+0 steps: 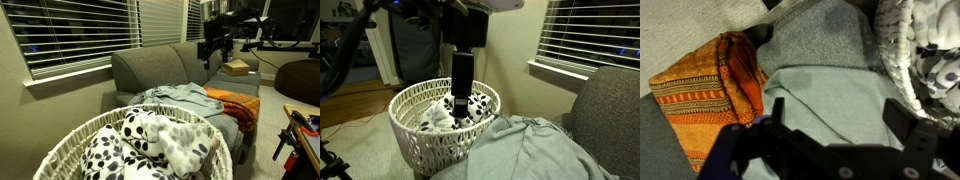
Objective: Put the gray blanket in the white basket
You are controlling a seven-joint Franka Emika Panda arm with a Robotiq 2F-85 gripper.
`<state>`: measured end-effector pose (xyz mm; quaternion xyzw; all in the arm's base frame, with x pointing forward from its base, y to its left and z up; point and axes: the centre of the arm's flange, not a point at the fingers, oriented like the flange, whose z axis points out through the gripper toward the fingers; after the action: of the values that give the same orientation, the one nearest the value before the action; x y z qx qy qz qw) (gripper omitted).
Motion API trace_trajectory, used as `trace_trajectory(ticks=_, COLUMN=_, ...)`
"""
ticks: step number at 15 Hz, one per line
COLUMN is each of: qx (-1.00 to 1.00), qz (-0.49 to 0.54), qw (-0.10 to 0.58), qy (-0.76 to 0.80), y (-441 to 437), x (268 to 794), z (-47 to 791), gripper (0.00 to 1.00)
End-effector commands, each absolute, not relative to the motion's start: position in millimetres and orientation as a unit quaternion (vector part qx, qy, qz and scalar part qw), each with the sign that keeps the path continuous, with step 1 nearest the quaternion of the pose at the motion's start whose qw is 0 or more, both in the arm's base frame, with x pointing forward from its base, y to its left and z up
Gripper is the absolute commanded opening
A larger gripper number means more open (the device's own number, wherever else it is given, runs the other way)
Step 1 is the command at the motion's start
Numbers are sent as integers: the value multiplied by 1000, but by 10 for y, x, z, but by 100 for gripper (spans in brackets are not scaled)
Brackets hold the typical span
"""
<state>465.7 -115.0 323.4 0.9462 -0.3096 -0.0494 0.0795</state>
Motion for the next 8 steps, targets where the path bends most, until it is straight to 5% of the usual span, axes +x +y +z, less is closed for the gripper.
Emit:
trace_trajectory(ticks=1, qx=946, qz=-49, qw=79, qy=-310, y=-1150, x=4659, z=3237, gripper=100)
trace_trajectory(ticks=8, qx=941, qz=-71, qw=85, qy=-320, y=-1247, x=4714, z=3010, gripper=100)
